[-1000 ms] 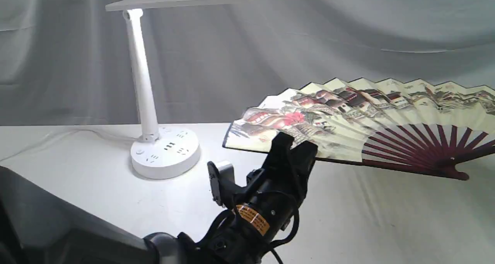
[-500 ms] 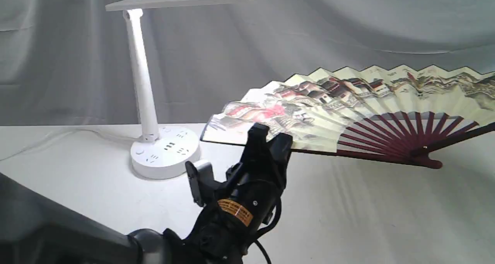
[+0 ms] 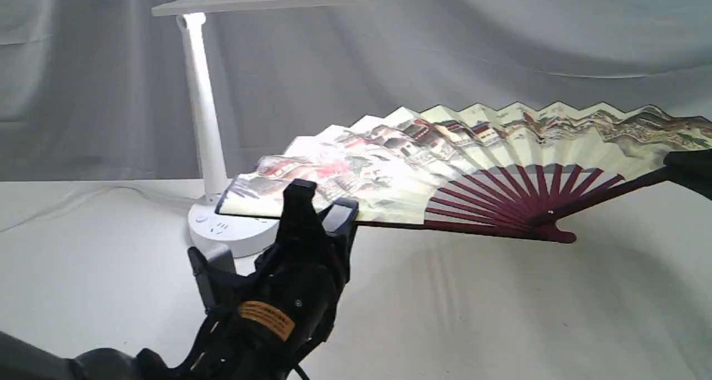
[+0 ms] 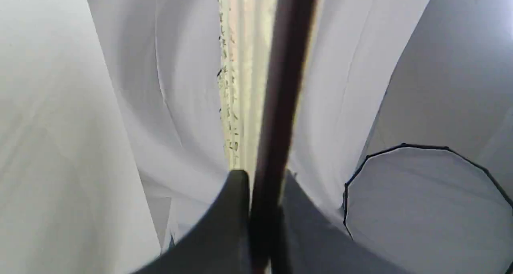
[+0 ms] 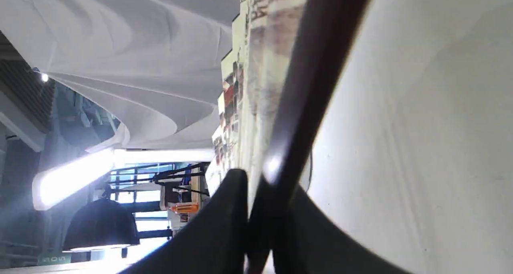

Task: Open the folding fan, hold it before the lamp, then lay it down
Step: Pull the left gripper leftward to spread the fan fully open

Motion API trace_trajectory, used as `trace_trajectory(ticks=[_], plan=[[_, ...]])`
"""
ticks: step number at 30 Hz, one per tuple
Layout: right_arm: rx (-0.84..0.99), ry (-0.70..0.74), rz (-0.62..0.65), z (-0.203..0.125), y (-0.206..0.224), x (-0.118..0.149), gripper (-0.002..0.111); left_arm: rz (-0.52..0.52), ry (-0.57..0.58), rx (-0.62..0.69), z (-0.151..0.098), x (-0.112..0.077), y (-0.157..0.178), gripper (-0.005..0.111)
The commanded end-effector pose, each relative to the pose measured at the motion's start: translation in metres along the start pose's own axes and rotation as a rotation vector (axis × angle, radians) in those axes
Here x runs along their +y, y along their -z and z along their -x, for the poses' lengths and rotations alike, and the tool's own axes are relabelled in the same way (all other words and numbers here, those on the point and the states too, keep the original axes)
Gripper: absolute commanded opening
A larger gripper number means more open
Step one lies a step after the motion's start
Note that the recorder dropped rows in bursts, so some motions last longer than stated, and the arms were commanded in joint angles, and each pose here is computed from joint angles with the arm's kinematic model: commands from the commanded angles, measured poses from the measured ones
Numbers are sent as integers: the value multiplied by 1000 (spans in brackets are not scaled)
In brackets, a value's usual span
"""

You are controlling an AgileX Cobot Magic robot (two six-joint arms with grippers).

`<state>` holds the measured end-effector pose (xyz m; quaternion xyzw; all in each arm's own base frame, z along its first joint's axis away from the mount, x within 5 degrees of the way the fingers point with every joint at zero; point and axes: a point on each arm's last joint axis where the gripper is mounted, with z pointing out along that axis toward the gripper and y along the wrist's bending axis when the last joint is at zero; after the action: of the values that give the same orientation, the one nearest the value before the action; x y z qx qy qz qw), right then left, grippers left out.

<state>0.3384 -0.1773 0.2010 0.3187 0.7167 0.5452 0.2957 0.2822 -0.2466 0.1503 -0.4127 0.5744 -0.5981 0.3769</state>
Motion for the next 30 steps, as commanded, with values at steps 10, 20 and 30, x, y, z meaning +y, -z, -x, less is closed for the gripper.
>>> trace_trajectory(ticks=[10,20,30], plan=[[-24,75,-9,-27,-1,13,0,-67,58,-221,41,-33,39,0],[63,118,88,-59,-44,49,0,-97,94,-292,56,-50,49,0],[110,123,98,-89,-89,65,0,-120,78,-372,95,-63,70,0]])
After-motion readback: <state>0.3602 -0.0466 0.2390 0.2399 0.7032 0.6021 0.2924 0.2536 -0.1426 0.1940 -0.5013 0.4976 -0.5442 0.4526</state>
